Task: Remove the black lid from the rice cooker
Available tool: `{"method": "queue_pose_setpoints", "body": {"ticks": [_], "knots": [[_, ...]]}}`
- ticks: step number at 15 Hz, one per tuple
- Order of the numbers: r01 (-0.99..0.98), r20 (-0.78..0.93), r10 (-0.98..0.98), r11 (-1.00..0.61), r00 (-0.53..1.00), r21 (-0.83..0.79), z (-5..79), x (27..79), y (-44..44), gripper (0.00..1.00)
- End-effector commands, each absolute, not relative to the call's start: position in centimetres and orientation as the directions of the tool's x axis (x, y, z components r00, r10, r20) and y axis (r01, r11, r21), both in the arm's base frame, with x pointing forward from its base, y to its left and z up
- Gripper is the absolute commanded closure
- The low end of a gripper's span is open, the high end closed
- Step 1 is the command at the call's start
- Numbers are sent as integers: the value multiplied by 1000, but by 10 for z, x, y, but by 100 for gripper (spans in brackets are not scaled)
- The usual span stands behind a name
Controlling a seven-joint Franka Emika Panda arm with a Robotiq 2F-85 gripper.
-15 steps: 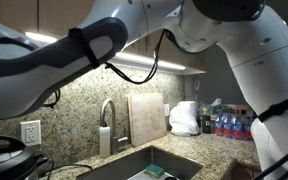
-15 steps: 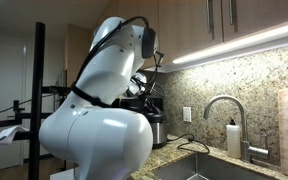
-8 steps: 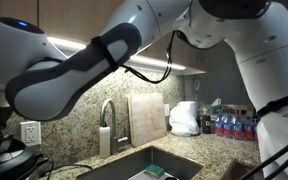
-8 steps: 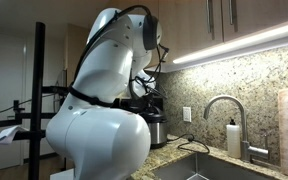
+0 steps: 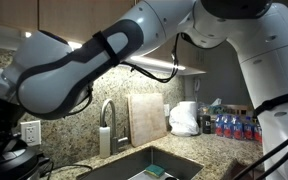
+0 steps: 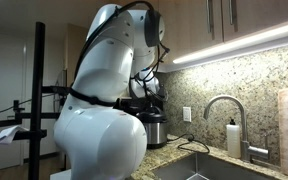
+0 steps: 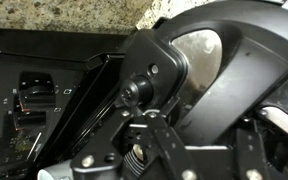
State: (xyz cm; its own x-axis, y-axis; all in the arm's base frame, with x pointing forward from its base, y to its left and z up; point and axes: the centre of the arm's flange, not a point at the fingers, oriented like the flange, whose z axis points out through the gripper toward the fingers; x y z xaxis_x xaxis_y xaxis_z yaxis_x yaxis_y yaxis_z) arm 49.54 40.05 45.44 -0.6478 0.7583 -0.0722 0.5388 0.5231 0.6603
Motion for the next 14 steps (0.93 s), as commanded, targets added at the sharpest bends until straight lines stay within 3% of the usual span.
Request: {"method": "queue_pose_setpoints", "body": {"ticks": [1, 4, 8, 14], "knots": [[545, -63, 762, 517, -645, 660, 455, 495, 400, 94], [543, -67, 760, 520, -647, 660, 453, 497, 403, 95], [386, -233, 658, 651, -716, 654, 461, 503, 416, 93], [199, -337, 466, 780, -819, 594, 458, 505, 427, 92]]}}
